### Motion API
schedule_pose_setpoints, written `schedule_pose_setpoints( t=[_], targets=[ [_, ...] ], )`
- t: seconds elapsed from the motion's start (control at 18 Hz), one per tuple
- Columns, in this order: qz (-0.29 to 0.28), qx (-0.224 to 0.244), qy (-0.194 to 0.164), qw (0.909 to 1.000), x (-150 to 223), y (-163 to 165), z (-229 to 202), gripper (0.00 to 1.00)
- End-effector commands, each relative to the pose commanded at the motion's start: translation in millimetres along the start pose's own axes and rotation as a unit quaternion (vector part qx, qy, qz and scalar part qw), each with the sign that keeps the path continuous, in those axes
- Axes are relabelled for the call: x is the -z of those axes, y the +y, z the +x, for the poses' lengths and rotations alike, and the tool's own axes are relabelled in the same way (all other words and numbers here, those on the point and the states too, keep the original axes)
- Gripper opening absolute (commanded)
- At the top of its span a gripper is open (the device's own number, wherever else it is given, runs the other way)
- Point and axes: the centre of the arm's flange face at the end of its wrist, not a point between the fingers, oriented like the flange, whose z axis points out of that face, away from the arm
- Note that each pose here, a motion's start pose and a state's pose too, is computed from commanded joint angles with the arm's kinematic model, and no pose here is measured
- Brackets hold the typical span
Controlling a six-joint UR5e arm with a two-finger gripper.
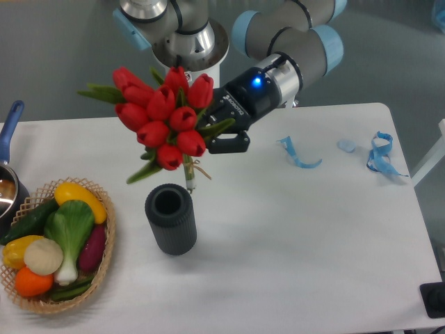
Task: Insert the flowers into the vase
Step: 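Lower the tulip stems into the black vase opening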
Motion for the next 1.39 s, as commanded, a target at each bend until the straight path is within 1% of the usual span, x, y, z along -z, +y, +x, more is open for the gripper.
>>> schedule_pose_setpoints(
  t=[0.06, 0.17, 0.39, 0.44, 0.67, 0.72, 0.89, 1.06, 1.11, 1.17, 1.39],
  targets=[
    [0.000, -0.001, 0.001, 1.0000, -1, -2, -2, 0.17],
    [-0.001, 0.009, 0.009, 0.9999, -9, 10, -6, 0.17],
    [-0.006, 0.015, 0.012, 0.9998, -14, 23, -10, 0.17],
    [-0.008, 0.017, 0.014, 0.9997, -17, 34, -11, 0.17],
    [-0.007, 0.008, 0.014, 0.9998, -17, 59, -22, 0.17],
    [-0.007, 0.004, 0.015, 0.9999, -17, 70, -25, 0.18],
    [-0.009, 0.010, 0.012, 0.9998, -14, 98, -16, 0.18],
    [-0.014, 0.020, 0.011, 0.9996, -14, 111, -13, 0.18],
    [-0.023, 0.023, 0.009, 0.9994, -14, 118, -12, 0.18],
    [-0.032, 0.018, 0.006, 0.9993, -13, 123, -11, 0.18],
    [-0.036, 0.009, 0.010, 0.9993, -15, 144, -5, 0.19]
  ],
)
